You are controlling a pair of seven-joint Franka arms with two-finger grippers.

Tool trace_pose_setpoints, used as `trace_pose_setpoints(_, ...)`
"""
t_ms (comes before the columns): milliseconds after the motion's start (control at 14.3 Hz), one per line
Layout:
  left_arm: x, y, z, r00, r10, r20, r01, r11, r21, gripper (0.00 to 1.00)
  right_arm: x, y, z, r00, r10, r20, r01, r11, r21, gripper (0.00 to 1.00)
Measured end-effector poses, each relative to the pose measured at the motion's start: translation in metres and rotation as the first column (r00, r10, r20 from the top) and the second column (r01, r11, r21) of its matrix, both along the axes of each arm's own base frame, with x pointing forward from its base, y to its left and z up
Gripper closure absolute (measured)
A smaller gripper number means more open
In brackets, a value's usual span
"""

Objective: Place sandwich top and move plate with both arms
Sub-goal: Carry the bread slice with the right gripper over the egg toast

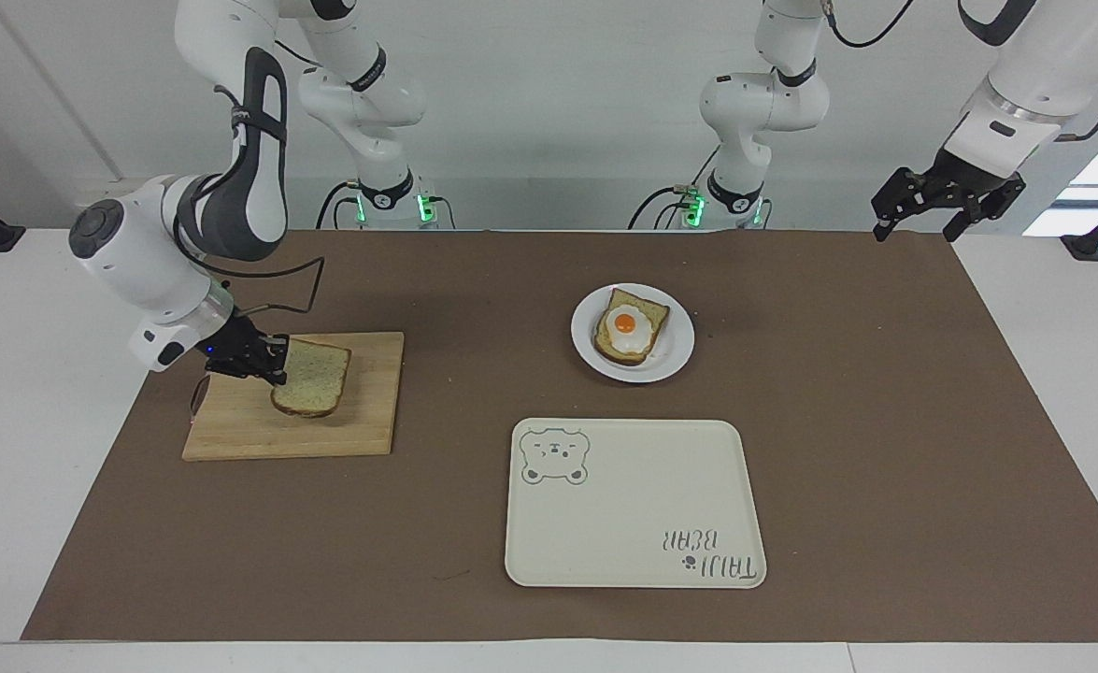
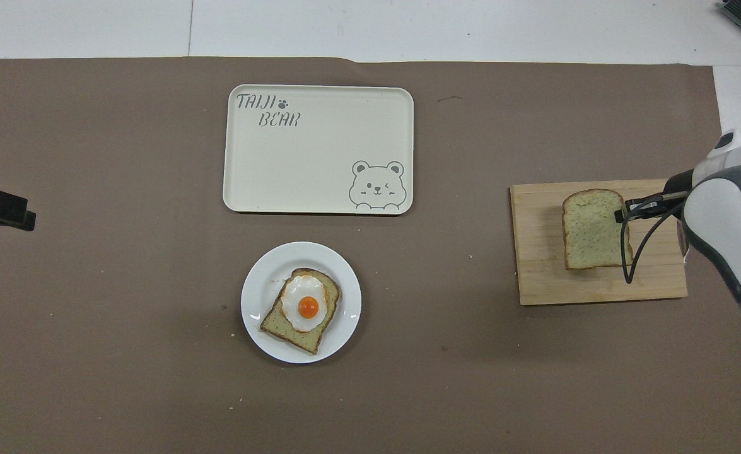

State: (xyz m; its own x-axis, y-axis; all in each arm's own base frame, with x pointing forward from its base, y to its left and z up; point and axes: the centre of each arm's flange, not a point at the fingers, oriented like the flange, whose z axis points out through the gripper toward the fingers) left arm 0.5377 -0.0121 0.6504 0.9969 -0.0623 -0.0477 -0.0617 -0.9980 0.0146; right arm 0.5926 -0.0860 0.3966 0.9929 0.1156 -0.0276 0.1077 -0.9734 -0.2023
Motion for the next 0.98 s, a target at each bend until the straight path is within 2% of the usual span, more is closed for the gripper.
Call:
trace_pose_setpoints(419, 0.000, 0.000, 0.000, 1.000, 0.000, 0.000, 0.000, 1.000, 0.000, 0.00, -0.006, 0.054, 0.020, 0.994, -0.044, -0.100, 0.057, 0.990, 0.127, 0.93)
trace_pose_setpoints(977, 0.000, 0.000, 0.000, 1.000, 0.000, 0.000, 0.000, 1.000, 0.000, 0.00, -0.015, 0.184, 0.021, 0.982, -0.037, -0.185, 0.057, 0.993, 0.105, 0.93)
